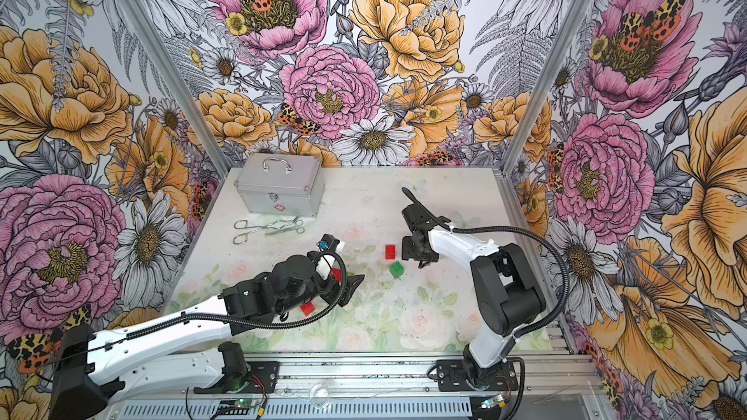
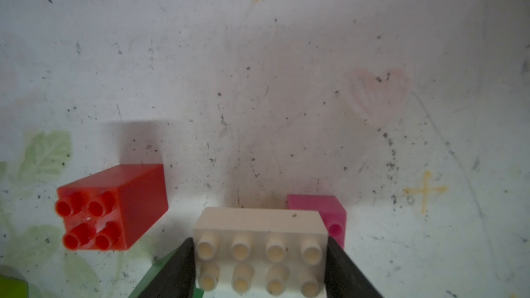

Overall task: Assemble the letter r with lego
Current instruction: Assemble the lego brick with the lego brick.

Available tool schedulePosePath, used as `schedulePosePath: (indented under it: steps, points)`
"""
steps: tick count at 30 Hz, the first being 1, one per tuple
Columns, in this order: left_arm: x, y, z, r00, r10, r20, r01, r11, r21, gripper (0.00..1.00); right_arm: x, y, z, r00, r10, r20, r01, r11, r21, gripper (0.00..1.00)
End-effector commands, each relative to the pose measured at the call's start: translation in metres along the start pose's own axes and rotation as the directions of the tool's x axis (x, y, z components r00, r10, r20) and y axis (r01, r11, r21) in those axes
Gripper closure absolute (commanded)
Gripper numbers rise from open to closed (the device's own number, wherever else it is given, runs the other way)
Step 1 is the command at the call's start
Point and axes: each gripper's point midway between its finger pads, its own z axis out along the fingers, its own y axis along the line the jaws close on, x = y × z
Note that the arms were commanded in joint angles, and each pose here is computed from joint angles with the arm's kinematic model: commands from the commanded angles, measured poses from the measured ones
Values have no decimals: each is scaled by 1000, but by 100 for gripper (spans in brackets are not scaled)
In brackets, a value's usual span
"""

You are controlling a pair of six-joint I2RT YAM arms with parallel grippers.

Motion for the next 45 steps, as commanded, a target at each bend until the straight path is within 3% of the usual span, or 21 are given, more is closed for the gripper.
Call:
schedulePosePath:
  steps: [1,7,15,22,37,45]
  points:
    - [2,0,-1,1000,-10,6,10,1000,15,1,55,-19,30,975,9,-221,6,998,67,69]
    - [0,0,-2,1000,2,5,-3,1000,12,1,51,-17,23,978,14,-208,-2,998,61,69]
    - [-3,1,-3,1000,12,-6,-12,1000,26,1,15,-9,-23,995,-8,-103,14,999,53,69]
    - [-3,4,-6,1000,6,0,-6,1000,21,1,-2,-2,-39,998,-23,-67,26,999,41,69]
    - [5,10,-10,1000,-20,7,20,1000,6,1,8,-17,-15,996,-42,-84,51,994,101,68]
    - [4,9,-12,1000,-27,8,27,1000,12,1,12,-20,-9,996,-35,-87,45,993,111,57]
